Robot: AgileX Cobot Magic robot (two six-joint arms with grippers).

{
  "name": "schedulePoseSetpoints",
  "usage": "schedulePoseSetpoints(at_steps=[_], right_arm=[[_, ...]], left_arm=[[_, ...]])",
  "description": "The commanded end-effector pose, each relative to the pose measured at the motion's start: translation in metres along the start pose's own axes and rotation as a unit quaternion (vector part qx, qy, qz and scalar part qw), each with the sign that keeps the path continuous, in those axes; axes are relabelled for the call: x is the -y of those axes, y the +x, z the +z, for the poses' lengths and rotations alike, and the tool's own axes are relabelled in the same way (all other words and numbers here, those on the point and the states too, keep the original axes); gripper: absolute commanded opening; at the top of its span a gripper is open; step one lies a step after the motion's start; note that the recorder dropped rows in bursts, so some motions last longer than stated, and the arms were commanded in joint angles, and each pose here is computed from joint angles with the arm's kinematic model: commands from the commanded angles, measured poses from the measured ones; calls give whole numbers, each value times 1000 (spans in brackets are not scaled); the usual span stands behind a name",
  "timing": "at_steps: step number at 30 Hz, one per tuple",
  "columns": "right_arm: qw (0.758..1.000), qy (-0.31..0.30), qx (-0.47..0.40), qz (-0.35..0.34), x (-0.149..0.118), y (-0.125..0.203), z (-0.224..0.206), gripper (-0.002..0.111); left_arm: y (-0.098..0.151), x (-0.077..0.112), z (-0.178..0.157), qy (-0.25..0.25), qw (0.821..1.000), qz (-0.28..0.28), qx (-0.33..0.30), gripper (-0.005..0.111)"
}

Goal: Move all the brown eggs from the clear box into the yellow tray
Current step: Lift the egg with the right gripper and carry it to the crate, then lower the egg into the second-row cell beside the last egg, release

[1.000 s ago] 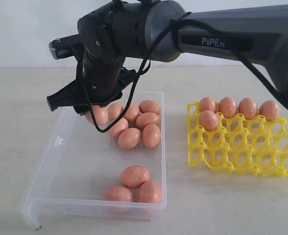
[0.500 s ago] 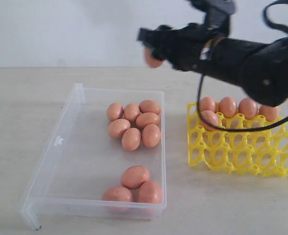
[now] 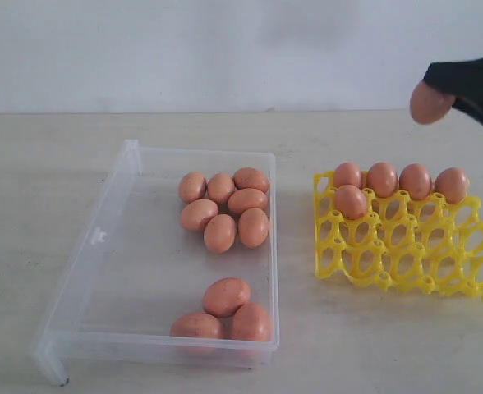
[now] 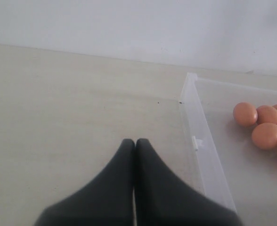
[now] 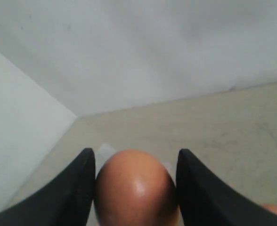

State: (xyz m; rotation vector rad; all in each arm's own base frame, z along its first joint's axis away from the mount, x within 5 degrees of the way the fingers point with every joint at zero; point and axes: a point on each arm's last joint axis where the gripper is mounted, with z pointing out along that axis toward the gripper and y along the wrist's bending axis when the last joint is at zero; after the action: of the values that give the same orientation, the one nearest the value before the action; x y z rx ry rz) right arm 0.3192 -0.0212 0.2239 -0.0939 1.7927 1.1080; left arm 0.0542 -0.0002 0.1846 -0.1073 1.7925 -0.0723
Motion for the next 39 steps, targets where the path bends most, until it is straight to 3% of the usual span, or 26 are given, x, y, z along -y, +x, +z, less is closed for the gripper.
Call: schedulePoseSetpoints(at_steps=[1,5,16,33,39], right_arm=[[996,27,-76,-46,-1,28,8,0],[980,86,-155,-88,3,47,20,0],[951,159,-205,-167,8,66,43,0],[949,150,-168,-220,13,64,50,0],[955,132,-174,-201,20,75,54,0]], left_arm=[[-1,0,0,3,1000,-1,4,-4],[-1,0,0,3,1000,-1,4,-4],[-1,0,0,3,1000,-1,2,-4],[-1,0,0,3,1000,-1,4,-4],[-1,0,0,3,1000,-1,4,-4]])
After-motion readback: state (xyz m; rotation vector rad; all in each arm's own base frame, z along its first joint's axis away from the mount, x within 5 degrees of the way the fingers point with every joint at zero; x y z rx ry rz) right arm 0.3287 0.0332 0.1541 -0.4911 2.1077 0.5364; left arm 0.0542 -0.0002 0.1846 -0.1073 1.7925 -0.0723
